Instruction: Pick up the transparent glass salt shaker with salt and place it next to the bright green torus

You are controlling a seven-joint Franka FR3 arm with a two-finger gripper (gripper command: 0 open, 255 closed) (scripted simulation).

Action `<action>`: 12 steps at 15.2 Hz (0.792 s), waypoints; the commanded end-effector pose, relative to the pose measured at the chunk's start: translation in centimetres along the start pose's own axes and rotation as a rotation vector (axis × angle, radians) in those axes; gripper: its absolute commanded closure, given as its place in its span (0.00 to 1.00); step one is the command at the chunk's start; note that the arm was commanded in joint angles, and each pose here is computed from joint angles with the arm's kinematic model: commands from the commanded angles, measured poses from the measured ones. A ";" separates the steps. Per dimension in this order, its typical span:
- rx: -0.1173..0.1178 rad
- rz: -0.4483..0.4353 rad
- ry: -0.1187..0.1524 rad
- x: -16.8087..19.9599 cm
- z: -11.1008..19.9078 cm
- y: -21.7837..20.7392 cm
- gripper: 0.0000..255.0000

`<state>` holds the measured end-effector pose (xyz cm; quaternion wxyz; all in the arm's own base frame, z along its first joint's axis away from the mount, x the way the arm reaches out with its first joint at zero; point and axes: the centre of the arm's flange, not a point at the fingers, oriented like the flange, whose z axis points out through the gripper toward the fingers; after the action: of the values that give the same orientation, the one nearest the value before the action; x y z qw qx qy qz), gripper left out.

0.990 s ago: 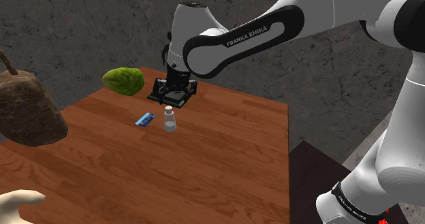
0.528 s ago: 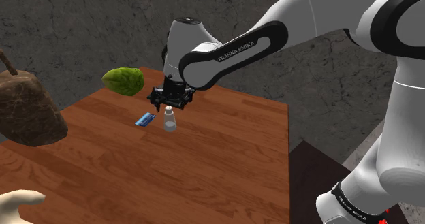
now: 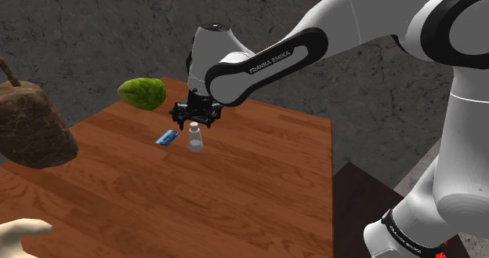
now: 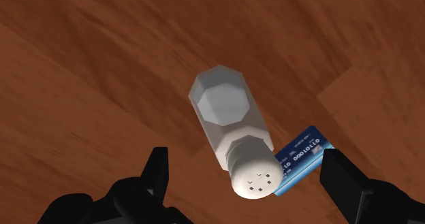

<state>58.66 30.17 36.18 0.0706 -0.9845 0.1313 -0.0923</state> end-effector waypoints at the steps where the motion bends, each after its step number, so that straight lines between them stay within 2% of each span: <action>1: 0.000 0.000 0.000 0.0 0.0 0.0 0.00; 2: 0.000 0.000 0.000 0.0 0.0 0.0 1.00; 12: 0.000 0.000 0.000 0.1 -0.5 -0.1 1.00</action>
<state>58.70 30.15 36.57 0.0711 -0.9844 0.1312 -0.0933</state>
